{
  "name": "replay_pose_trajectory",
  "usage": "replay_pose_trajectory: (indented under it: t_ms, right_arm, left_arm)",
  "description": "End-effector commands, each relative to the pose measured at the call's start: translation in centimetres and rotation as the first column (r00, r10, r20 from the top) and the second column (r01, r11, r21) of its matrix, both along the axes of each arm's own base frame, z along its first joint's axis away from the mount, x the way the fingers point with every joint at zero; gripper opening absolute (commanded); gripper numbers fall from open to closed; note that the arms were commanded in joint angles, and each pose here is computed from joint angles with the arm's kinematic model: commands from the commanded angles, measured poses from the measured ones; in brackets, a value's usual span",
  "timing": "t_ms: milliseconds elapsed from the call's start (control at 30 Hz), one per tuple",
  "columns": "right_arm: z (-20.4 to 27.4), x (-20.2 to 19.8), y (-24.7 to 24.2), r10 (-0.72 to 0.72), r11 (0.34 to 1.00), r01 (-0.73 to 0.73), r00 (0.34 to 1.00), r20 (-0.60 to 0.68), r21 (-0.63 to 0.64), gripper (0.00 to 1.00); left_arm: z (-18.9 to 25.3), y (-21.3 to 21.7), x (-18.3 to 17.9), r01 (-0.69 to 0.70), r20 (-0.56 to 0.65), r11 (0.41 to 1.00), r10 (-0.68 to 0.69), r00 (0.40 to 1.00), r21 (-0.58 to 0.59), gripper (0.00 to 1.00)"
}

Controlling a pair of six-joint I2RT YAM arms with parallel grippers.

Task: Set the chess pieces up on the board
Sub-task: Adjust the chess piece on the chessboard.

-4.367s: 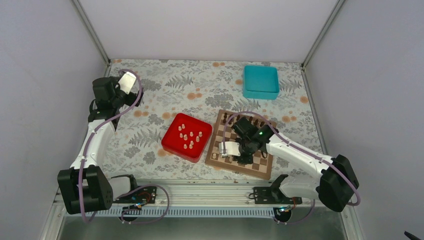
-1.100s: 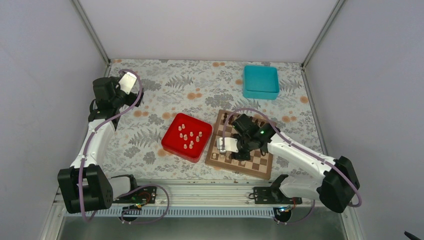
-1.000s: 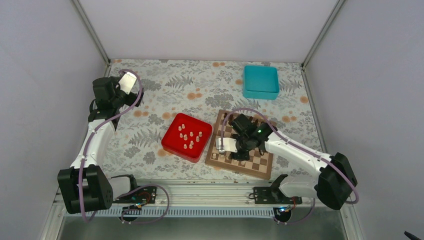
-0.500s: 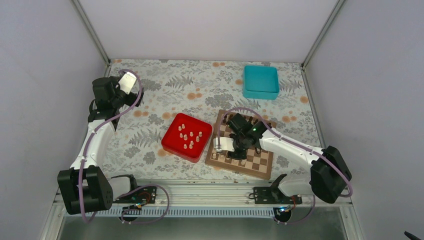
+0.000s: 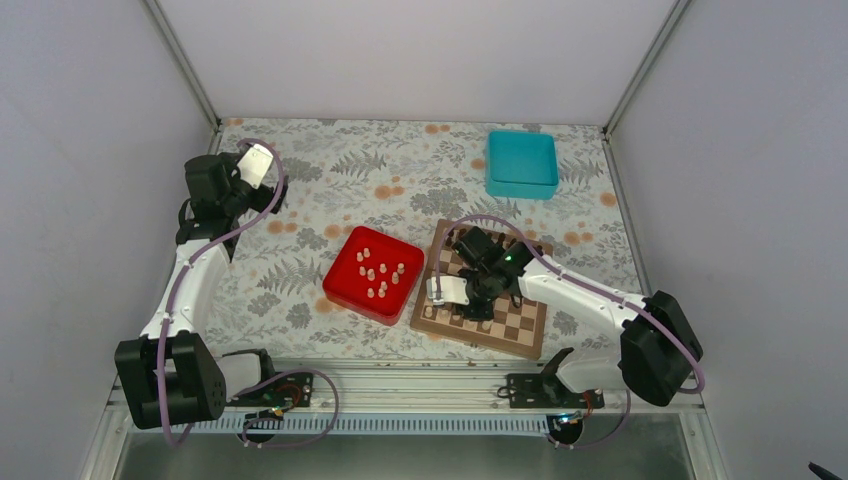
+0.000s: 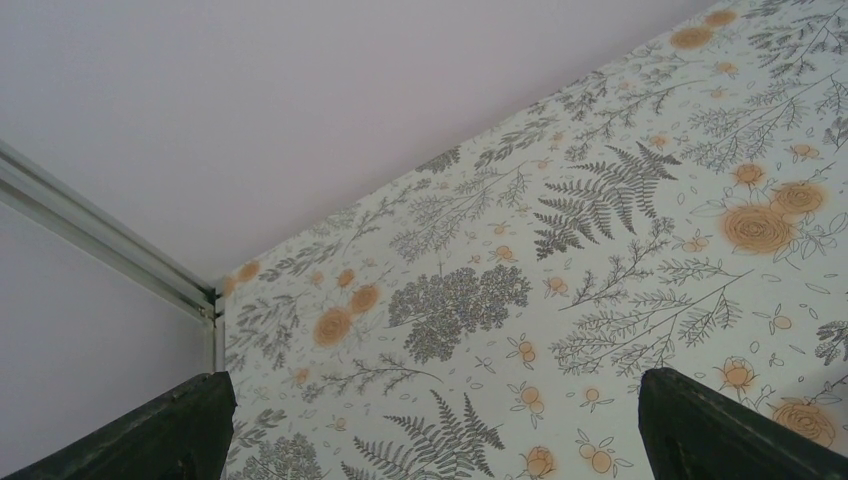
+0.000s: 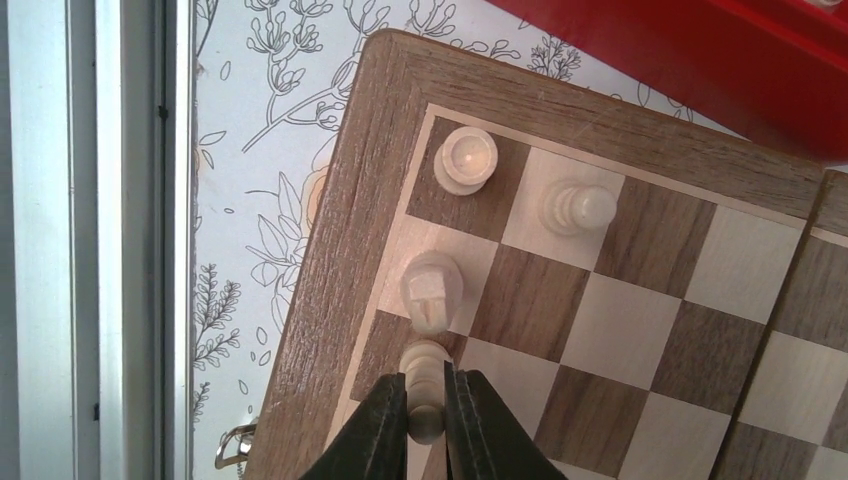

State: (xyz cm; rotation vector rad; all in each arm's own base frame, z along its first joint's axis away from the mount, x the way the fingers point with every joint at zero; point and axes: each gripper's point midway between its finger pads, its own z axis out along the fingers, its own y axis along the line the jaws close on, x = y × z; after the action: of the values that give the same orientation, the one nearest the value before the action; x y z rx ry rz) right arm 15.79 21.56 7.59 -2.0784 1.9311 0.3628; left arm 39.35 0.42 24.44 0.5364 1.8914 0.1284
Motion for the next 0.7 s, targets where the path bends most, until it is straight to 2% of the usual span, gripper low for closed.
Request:
replay_pose_trajectory:
  t_ms: [0, 500, 667]
  right_arm:
    - [1.08, -0.40, 0.48, 0.011, 0.999, -0.011, 1.000, -0.020, 0.040, 0.11]
    - [0.91, -0.84, 0.33, 0.007, 0.999, -0.006, 1.000, -0.029, 0.045, 0.13]
    - [0.95, -0.86, 0.29, 0.006, 0.999, -0.005, 1.000, -0.024, 0.046, 0.19]
  left_arm:
    - [0.26, -0.11, -0.30, 0.015, 0.016, 1.000, -0.016, 1.000, 0.007, 1.00]
    - [0.11, -0.06, -0.20, 0.013, 0.013, 1.000, -0.013, 1.000, 0.007, 1.00]
    - [0.00, -0.03, -0.17, 0.012, 0.010, 1.000, -0.012, 1.000, 0.008, 1.00]
